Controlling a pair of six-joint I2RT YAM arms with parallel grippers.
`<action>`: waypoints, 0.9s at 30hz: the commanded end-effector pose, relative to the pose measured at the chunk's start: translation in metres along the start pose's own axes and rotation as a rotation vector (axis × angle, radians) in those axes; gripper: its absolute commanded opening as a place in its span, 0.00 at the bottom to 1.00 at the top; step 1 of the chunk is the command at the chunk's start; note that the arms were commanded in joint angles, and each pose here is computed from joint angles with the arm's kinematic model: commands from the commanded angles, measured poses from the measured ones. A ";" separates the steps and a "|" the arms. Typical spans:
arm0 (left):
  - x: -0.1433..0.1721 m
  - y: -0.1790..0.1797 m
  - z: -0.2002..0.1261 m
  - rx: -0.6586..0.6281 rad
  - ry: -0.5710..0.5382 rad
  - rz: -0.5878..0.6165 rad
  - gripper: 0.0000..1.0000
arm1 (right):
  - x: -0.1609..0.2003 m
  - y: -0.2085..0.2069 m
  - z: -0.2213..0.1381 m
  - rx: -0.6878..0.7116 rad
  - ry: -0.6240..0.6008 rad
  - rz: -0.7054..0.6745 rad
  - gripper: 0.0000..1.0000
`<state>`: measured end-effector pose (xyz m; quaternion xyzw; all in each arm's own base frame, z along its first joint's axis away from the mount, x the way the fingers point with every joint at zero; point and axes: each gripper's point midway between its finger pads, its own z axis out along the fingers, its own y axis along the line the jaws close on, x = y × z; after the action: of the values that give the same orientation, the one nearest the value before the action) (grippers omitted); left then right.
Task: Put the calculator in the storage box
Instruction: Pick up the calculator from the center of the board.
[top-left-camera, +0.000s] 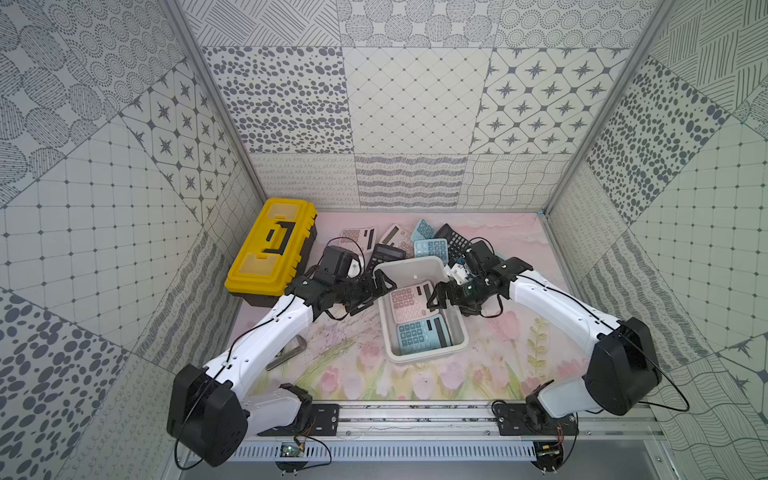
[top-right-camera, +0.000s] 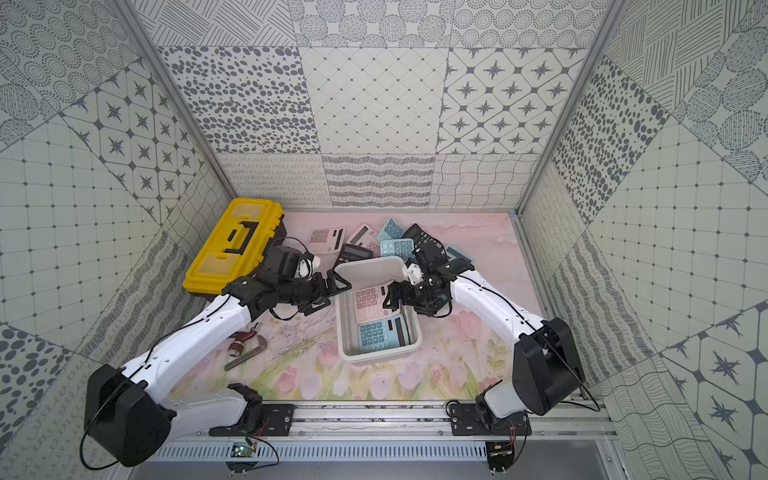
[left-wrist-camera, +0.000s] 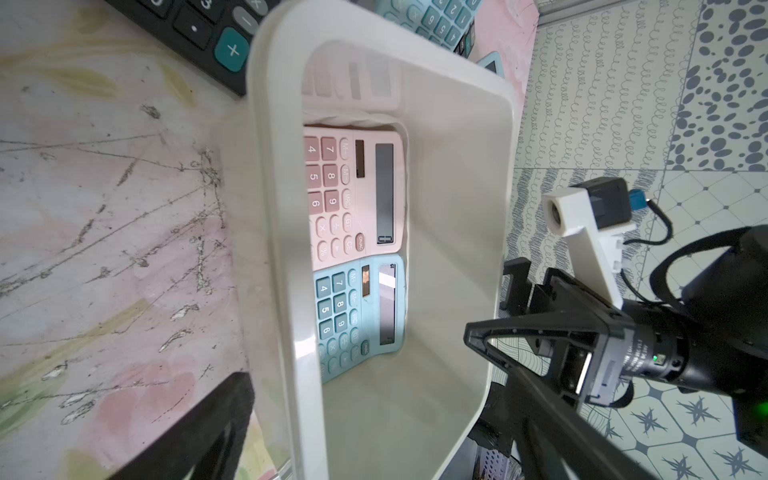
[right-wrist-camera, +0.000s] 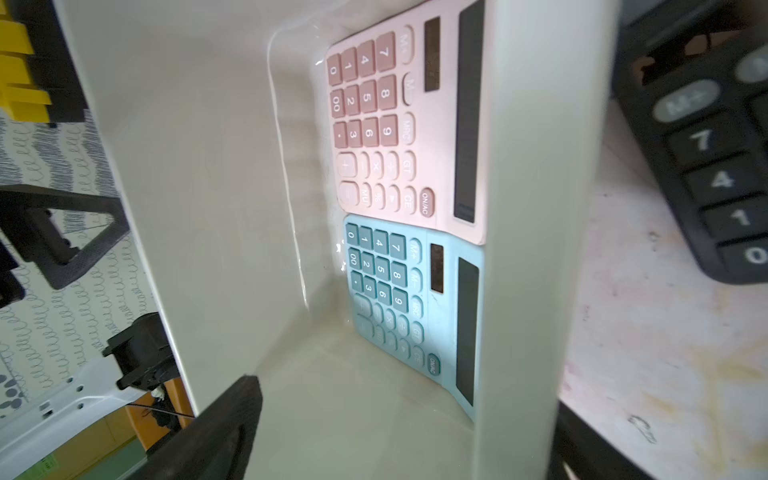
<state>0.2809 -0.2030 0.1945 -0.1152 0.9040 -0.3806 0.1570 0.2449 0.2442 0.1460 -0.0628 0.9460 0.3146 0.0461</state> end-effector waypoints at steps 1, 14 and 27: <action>-0.009 0.005 -0.009 -0.041 -0.039 0.048 1.00 | -0.010 0.034 0.001 -0.131 -0.040 -0.044 0.97; -0.021 0.006 -0.039 -0.080 -0.113 0.083 1.00 | -0.023 0.070 0.011 -0.215 -0.073 -0.058 0.97; -0.044 -0.080 -0.050 0.012 -0.104 0.341 1.00 | -0.036 -0.029 -0.079 -0.134 -0.398 0.189 0.97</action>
<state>0.3057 -0.1889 0.2738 -0.0590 0.9002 -0.3483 0.2545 0.2790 0.1968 0.2075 0.0509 0.8967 0.3963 0.1904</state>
